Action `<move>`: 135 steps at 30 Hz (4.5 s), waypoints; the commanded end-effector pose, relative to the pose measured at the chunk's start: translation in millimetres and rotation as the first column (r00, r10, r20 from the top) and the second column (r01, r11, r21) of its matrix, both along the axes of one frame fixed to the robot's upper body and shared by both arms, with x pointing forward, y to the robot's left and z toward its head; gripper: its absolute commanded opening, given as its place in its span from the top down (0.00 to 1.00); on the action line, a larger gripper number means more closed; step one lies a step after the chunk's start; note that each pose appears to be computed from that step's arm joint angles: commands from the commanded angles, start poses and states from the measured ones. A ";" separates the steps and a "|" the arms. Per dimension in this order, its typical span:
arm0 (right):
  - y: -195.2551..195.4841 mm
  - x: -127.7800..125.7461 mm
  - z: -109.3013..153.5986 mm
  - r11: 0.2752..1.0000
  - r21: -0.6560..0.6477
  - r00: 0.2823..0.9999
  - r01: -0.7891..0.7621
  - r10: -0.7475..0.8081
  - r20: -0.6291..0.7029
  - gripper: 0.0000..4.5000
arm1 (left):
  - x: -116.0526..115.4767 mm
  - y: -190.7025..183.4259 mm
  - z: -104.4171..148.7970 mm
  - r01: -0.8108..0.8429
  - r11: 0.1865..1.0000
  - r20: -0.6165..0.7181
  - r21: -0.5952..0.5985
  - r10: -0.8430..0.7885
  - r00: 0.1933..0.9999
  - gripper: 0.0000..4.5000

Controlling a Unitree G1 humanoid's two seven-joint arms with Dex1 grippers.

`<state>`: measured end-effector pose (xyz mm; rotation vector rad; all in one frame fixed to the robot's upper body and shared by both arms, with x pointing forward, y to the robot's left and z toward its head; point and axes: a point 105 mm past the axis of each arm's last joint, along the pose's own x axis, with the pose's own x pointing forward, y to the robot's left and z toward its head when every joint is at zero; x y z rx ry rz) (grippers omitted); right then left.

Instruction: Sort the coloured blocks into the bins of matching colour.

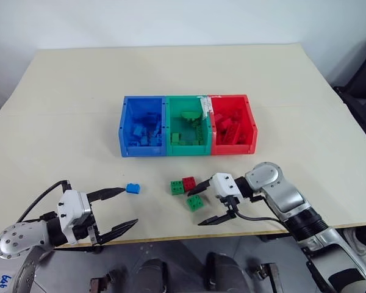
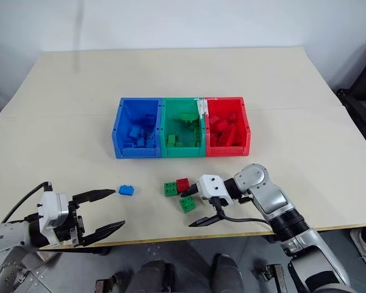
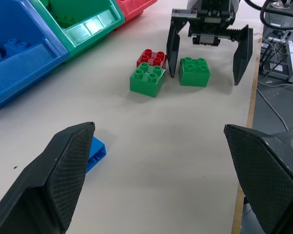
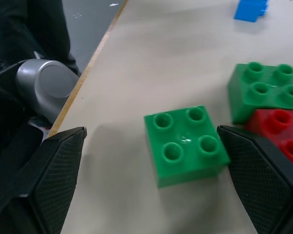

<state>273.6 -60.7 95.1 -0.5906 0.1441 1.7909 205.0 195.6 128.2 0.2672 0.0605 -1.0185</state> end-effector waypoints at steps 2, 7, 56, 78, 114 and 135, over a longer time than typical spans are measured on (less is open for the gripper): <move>1.7 -3.5 6.6 0.999 0.023 0.999 -0.042 0.042 0.001 0.29 | -5.6 -8.2 9.7 0.050 0.999 0.038 -0.016 -0.049 0.998 0.00; -0.6 -4.8 18.6 0.996 0.086 1.000 -0.017 0.018 -0.016 0.67 | -5.3 -14.0 13.1 0.073 0.997 0.069 -0.022 -0.071 0.995 0.00; -157.4 14.4 70.2 0.763 0.352 0.795 0.542 -0.601 0.079 0.01 | 53.8 -17.5 25.8 0.036 0.997 0.135 -0.069 -0.027 0.991 0.00; -22.1 44.8 25.1 0.961 0.049 0.961 0.271 -0.273 0.040 0.01 | 17.7 9.1 13.1 -0.028 1.000 0.083 -0.009 0.028 0.996 0.00; -98.1 138.1 142.3 0.561 0.476 0.599 0.677 -0.796 0.088 0.68 | 49.0 -47.8 45.1 0.108 0.991 0.214 -0.074 -0.089 0.973 0.00; -109.5 2.3 71.8 0.847 0.389 0.917 0.363 -0.400 0.015 0.00 | 33.8 63.8 11.5 -0.202 0.979 0.086 0.033 0.198 0.976 0.00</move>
